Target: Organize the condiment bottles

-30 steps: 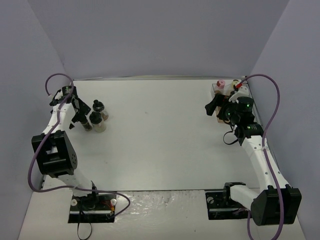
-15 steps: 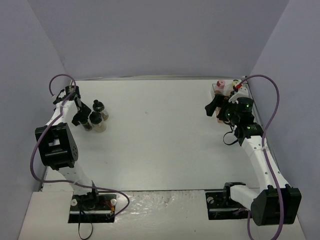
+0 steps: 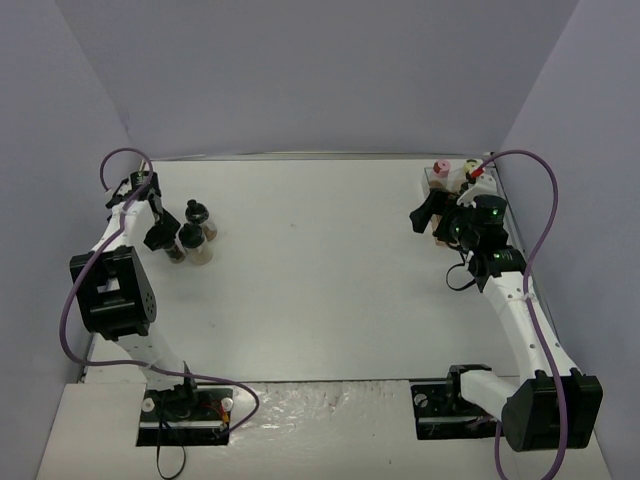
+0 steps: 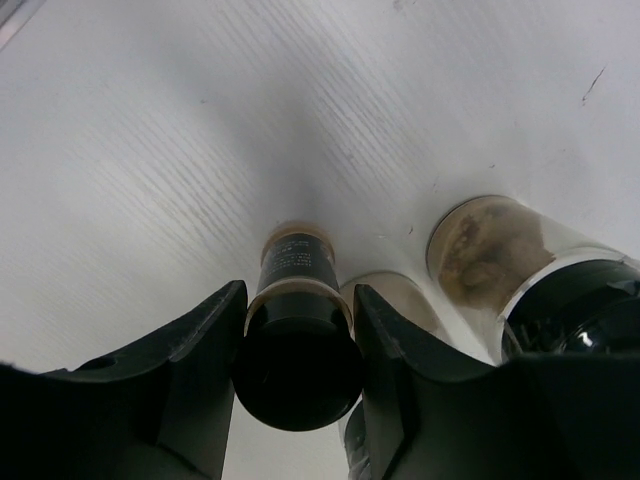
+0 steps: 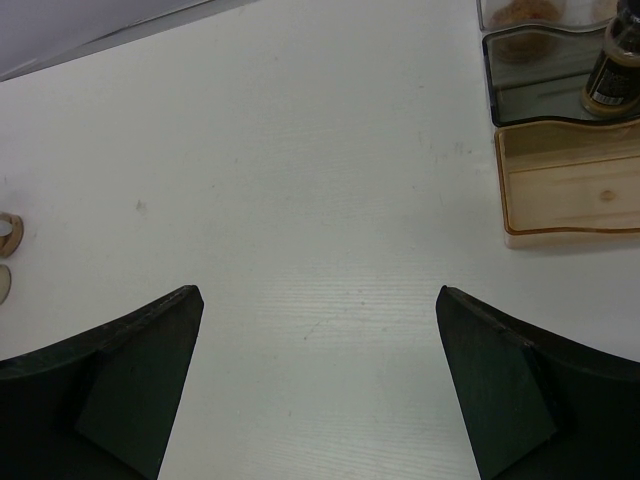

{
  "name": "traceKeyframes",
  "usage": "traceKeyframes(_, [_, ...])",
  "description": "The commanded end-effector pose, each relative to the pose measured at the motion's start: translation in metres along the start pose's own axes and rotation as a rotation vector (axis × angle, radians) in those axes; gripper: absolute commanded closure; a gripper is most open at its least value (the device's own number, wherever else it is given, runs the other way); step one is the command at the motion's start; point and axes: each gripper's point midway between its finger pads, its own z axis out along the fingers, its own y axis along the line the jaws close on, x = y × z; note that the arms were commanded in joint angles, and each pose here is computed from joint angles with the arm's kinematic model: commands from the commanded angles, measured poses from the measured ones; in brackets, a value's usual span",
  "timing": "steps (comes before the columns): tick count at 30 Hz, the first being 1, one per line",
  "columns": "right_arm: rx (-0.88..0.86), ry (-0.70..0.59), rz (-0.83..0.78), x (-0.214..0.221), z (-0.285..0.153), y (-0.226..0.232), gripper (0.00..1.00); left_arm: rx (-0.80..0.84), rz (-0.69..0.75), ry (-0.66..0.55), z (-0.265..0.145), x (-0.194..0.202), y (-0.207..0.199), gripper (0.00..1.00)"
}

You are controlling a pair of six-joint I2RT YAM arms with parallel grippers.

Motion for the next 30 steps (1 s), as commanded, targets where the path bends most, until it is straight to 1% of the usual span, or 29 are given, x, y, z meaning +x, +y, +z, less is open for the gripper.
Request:
traceKeyframes(1, [-0.044,-0.099,-0.035,-0.026,-0.005,0.012,0.00,0.038,0.085,-0.165,-0.073,-0.054,0.007,0.89])
traceKeyframes(3, [-0.044,-0.102,-0.037,-0.027,-0.005,0.012,0.00,0.053,0.125,-0.199,-0.096,-0.065,0.008,0.89])
traceKeyframes(6, [-0.046,-0.105,-0.038,-0.027,-0.006,0.013,0.00,0.127,0.181,-0.246,-0.135,-0.082,-0.001,0.89])
traceKeyframes(9, [-0.046,-0.107,-0.040,-0.027,-0.006,0.013,0.00,0.219,0.246,-0.256,-0.168,-0.084,-0.012,0.89])
traceKeyframes(11, [-0.047,-0.109,-0.040,-0.028,-0.006,0.013,0.00,0.320,0.298,-0.265,-0.194,-0.083,-0.029,0.89])
traceKeyframes(13, [-0.049,-0.112,-0.039,-0.029,-0.007,0.014,0.00,0.415,0.372,-0.267,-0.217,-0.072,-0.051,0.89])
traceKeyframes(16, [-0.054,-0.119,-0.042,-0.030,-0.009,0.015,0.00,0.533,0.512,-0.255,-0.250,-0.041,-0.091,0.88])
traceKeyframes(18, [-0.055,-0.127,-0.042,-0.032,-0.011,0.016,0.00,0.634,0.608,-0.234,-0.273,-0.010,-0.122,0.88])
traceKeyframes(21, [-0.059,-0.141,-0.042,-0.035,-0.016,0.018,0.00,0.726,0.701,-0.231,-0.291,0.026,-0.157,0.88])
traceKeyframes(23, [-0.057,-0.141,-0.040,-0.033,-0.017,0.017,0.00,0.794,0.779,-0.220,-0.304,0.064,-0.183,0.88])
traceKeyframes(25, [-0.055,-0.141,-0.040,-0.032,-0.020,0.017,0.00,0.811,0.824,-0.176,-0.297,0.096,-0.207,0.88])
traceKeyframes(30, [-0.058,-0.145,-0.042,-0.030,-0.025,0.018,0.00,0.891,0.912,-0.122,-0.290,0.166,-0.251,0.88])
